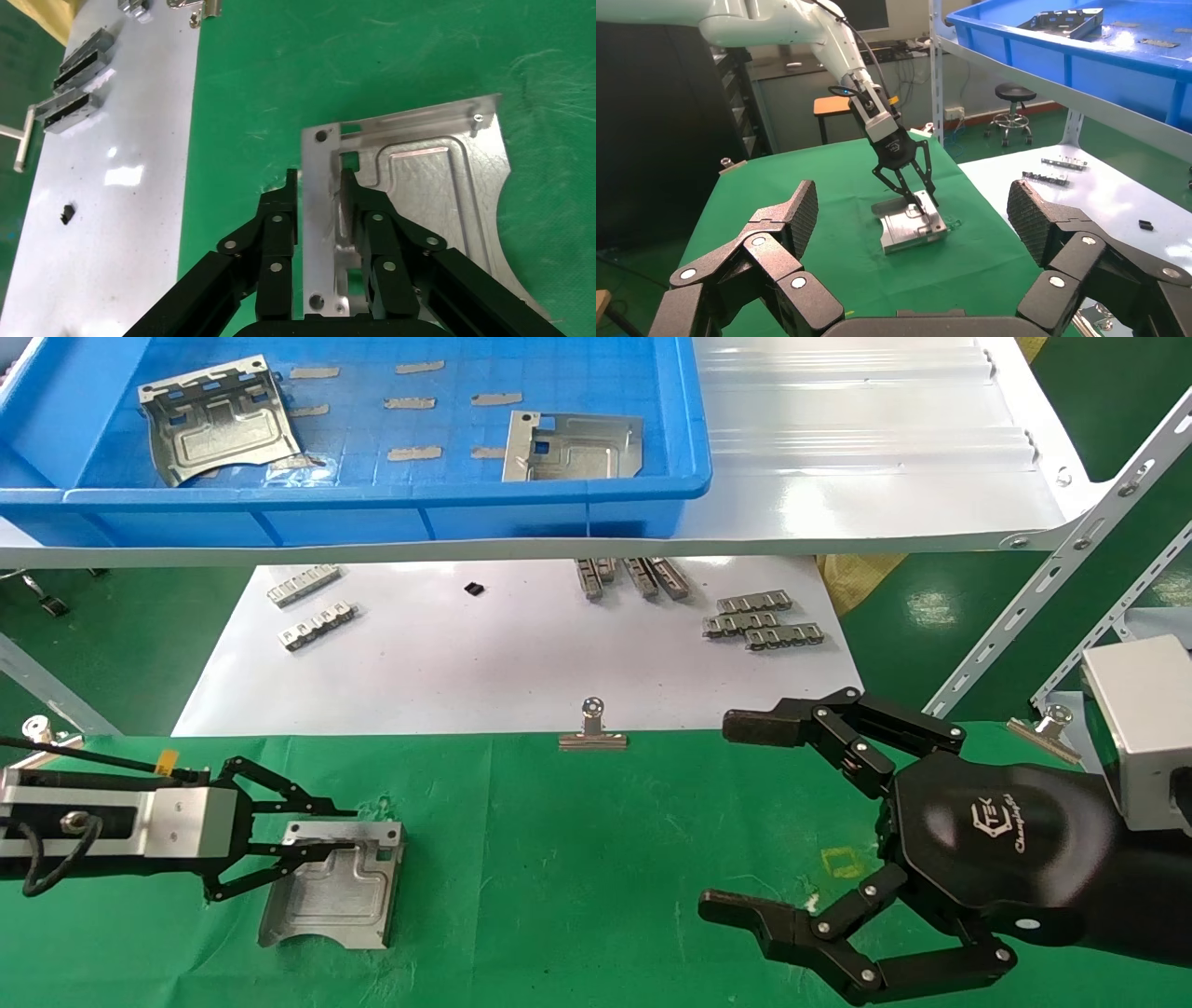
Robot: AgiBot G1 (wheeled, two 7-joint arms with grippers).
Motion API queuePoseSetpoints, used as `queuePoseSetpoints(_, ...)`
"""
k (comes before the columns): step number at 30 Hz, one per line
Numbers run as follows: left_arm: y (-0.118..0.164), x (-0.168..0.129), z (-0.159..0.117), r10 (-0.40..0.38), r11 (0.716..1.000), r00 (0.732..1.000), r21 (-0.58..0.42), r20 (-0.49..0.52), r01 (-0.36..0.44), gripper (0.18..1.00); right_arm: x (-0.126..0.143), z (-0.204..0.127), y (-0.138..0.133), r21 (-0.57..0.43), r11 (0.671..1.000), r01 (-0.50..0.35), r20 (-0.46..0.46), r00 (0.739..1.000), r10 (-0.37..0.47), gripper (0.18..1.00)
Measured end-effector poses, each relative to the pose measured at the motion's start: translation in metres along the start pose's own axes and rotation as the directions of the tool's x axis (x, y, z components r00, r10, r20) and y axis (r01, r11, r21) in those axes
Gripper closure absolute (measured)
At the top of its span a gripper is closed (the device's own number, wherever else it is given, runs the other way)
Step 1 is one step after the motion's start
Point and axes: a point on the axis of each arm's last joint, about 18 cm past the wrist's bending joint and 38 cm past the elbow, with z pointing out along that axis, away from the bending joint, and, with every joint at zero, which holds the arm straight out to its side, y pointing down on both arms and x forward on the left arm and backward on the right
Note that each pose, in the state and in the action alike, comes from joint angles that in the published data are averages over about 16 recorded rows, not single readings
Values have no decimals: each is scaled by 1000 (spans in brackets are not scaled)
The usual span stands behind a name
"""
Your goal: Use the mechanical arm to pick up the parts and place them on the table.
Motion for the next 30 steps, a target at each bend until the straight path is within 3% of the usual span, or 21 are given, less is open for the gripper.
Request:
queuePoseSetpoints(5, -4, -3, -1, -37, 999, 999, 26, 9, 36, 830, 0, 0, 0, 0, 1000, 0, 0, 1000, 0, 178)
queuePoseSetpoints(9, -8, -4, -2, -114, 992, 993, 64, 28, 112, 776, 0, 0, 0, 0, 1000, 0, 0, 1000, 0, 178)
queuePoseSetpoints(19, -13, -3, -6, -317, 939, 947, 158, 51, 306, 582, 0, 0, 0, 0, 1000, 0, 0, 1000, 0, 178)
queuePoseSetpoints(30, -17, -1, -5, -357, 919, 933, 195, 49, 342, 344, 0, 0, 0, 0, 1000, 0, -1, 1000, 0, 178)
